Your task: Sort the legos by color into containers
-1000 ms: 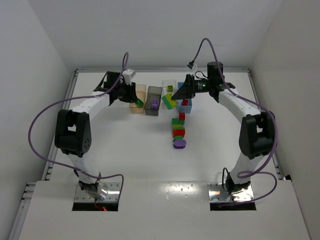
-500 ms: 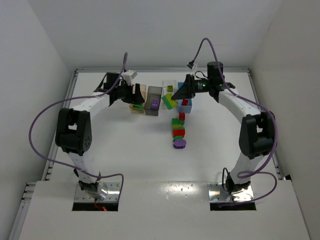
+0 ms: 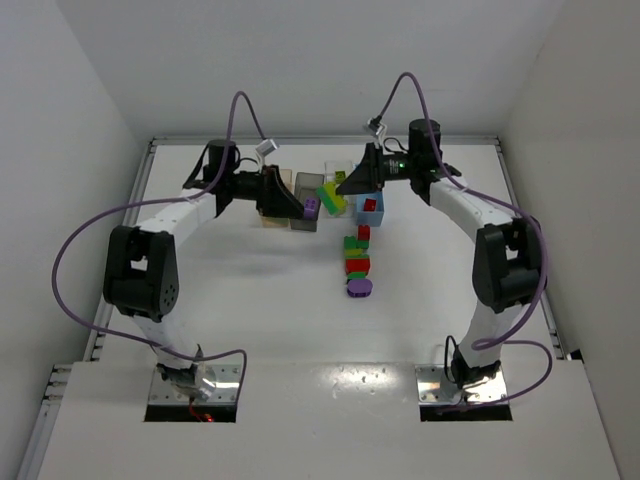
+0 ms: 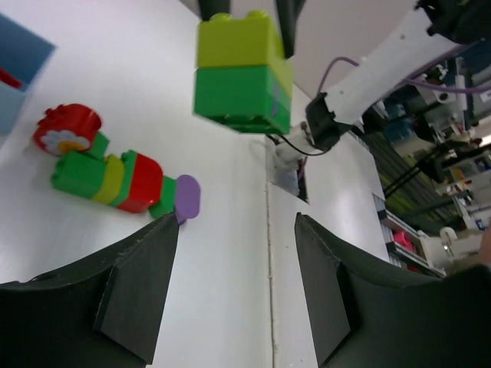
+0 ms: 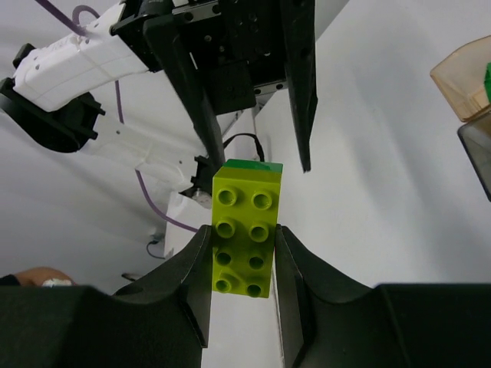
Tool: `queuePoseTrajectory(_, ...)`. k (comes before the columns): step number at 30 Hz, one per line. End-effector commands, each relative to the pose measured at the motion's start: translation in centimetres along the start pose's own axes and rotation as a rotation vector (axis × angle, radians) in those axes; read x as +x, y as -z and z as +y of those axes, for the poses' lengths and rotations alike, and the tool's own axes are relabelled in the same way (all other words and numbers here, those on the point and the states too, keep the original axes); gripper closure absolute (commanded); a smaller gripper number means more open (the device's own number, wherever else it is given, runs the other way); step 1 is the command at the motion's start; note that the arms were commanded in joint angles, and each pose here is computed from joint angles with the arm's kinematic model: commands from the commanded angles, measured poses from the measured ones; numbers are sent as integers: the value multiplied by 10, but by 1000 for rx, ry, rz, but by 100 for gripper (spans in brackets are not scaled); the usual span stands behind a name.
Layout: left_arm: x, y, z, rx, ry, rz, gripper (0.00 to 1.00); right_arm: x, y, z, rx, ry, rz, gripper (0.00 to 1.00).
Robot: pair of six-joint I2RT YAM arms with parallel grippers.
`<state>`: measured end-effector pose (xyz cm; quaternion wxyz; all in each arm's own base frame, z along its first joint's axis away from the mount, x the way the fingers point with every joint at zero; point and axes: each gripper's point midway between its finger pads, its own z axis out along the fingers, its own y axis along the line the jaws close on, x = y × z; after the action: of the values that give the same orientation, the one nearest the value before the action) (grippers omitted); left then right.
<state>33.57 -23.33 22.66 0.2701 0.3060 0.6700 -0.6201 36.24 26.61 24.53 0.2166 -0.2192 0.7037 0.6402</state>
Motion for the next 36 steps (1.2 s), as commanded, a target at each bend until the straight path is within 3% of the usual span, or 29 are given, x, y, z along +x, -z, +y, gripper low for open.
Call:
queuePoseTrajectory(1, -5, 1, -42, 125, -101, 24, 32, -13, -12, 24, -77, 89, 20, 94)
queuePoseTrajectory(30, -3, -1, -62, 222, -110, 54, 32, 9, -47, 24, -156, 74, 117, 94)
queuePoseTrajectory(36, -5, -1, -64, 222, -110, 54, 43, 8, -52, 22, -162, 74, 125, 94)
